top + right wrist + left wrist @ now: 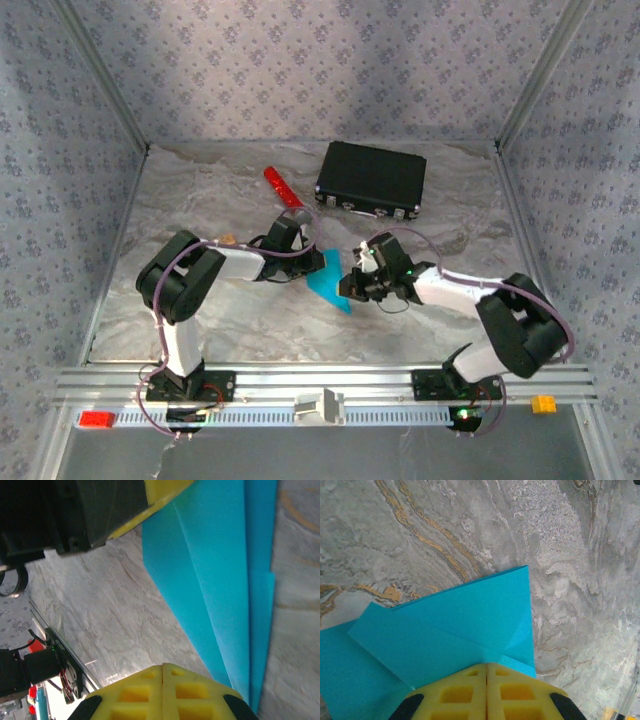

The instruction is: Fold a paper plane with a square sheet of paper (pick it up from the middle)

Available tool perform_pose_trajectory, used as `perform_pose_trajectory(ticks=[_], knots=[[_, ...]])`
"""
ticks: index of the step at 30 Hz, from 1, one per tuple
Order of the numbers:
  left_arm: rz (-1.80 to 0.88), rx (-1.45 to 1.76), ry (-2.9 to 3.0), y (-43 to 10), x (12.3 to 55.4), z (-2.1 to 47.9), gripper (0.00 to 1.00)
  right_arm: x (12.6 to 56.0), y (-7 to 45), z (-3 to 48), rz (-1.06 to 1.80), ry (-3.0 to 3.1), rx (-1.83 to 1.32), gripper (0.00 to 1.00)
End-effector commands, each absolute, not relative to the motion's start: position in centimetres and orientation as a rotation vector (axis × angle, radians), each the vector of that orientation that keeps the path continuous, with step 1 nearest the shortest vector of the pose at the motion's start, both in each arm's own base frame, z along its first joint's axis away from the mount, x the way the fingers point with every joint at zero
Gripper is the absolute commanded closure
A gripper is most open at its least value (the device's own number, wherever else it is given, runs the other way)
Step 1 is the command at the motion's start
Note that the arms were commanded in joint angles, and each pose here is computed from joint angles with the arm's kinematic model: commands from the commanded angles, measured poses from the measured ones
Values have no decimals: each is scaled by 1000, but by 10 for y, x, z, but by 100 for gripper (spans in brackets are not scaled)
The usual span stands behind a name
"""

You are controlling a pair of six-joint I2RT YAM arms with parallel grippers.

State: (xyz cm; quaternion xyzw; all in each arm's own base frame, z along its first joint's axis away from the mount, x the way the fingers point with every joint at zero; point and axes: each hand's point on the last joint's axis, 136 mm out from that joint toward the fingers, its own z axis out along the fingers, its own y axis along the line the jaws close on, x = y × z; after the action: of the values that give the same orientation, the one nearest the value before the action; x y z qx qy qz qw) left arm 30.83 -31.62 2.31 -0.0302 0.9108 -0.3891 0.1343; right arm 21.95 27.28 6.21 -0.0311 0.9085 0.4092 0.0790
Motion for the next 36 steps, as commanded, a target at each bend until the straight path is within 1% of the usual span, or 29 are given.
perform_pose_trajectory(ticks=[1, 8, 11, 14, 18, 22, 26, 31, 36], knots=[[-1026, -137, 2734, -300, 296, -7, 92, 231, 289, 68, 1296, 2692, -97, 94], [-1030, -137, 2729, -301, 297, -7, 92, 238, 288, 39, 1225, 2765, -46, 94], [-1036, -133, 2724, -302, 299, -5, 92, 229, 278, 17, 1187, 2836, -14, 94], [-1062, -121, 2711, -306, 300, 0, 92, 217, 266, 0, 1161, 2869, 60, 98], [-1155, -78, 2640, -323, 309, 32, 87, 208, 254, -16, 1111, 2904, 135, 100], [-1138, -25, 2591, -330, 312, 61, 80, 210, 252, -12, 1114, 2891, 145, 100], [-1158, 2, 2594, -336, 301, 66, 82, 213, 254, -8, 1117, 2884, 136, 100], [-1194, -1, 2631, -342, 285, 50, 88, 213, 254, -8, 1115, 2885, 141, 100], [-1203, -43, 2681, -342, 278, 24, 90, 212, 253, -10, 1111, 2890, 145, 100]])
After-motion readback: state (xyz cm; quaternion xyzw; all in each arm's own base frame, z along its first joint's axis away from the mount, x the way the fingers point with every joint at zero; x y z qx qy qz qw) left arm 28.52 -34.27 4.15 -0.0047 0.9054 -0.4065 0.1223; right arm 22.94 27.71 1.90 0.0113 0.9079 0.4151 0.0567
